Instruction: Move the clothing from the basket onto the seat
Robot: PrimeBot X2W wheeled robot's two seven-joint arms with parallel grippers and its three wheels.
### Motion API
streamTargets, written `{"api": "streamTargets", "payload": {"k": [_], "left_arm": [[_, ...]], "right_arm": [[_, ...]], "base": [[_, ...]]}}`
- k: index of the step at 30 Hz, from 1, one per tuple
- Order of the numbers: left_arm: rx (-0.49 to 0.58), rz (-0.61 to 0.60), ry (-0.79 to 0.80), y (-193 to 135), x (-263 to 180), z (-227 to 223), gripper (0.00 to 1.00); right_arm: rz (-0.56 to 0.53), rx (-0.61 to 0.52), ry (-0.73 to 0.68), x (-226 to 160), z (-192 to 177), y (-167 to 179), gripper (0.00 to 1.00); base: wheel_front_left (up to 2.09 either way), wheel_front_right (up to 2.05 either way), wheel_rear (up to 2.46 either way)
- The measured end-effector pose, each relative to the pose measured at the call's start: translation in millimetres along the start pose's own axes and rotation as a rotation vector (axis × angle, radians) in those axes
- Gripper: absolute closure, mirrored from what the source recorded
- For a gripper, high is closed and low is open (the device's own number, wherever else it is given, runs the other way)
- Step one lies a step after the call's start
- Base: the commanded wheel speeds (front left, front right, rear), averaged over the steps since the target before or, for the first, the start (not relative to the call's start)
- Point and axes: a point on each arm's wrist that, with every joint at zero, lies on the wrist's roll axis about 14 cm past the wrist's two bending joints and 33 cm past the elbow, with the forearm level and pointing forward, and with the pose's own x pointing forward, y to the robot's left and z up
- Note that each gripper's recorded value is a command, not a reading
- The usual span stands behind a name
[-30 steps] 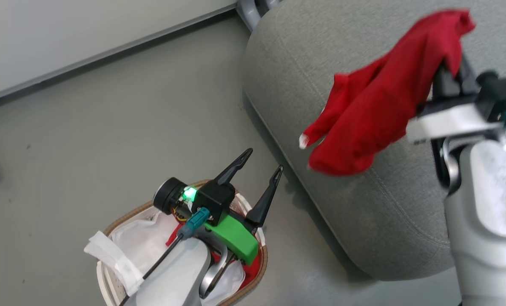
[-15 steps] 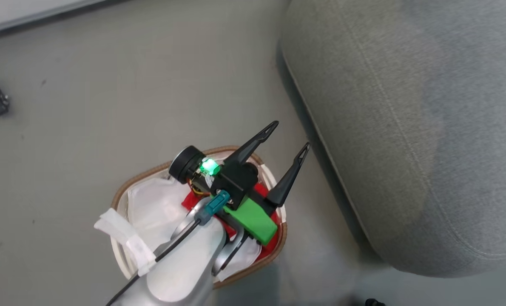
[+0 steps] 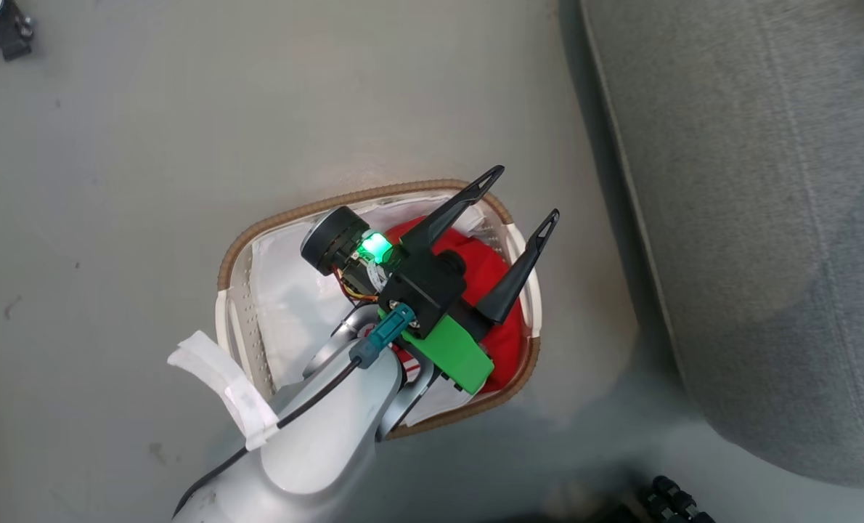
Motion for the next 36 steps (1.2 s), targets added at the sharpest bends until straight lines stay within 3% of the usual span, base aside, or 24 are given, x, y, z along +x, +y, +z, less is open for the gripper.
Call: {"api": "streamTargets", "payload": {"k": [6,13,15,16,17,27,36], "left_arm": [[-0.025,0.046,0.034,16.2,-6.8,-18.0,0.0],[-0.027,0.048,0.042,15.9,-5.9,-20.2,0.0],[-0.025,0.048,0.042,15.3,-5.6,-19.2,0.0],[-0.025,0.048,0.041,15.0,-5.6,-18.2,0.0],[-0.025,0.049,0.041,14.8,-5.8,-17.7,0.0],[-0.015,0.092,0.009,16.7,-13.1,4.1,0.0],[-0.02,0.188,-0.05,24.6,-35.2,36.7,0.0]], "right_arm": [[-0.007,0.064,0.156,-28.7,-69.3,22.5,1.0],[0.005,0.065,0.22,-51.5,-87.3,25.0,1.0],[0.019,0.063,0.234,-58.0,-89.7,27.0,0.51],[0.028,0.066,0.239,-61.3,-90.3,28.9,0.17],[0.033,0.068,0.241,-63.2,-89.8,29.6,0.0],[0.066,0.043,0.262,-96.3,-80.8,21.9,0.0],[0.064,0.085,0.278,-128.3,-67.1,14.4,0.0]], "base": [[0.0,0.0,0.0],[0.0,0.0,0.0],[0.0,0.0,0.0],[0.0,0.0,0.0],[0.0,0.0,0.0],[0.0,0.0,0.0],[0.0,0.0,0.0]]}}
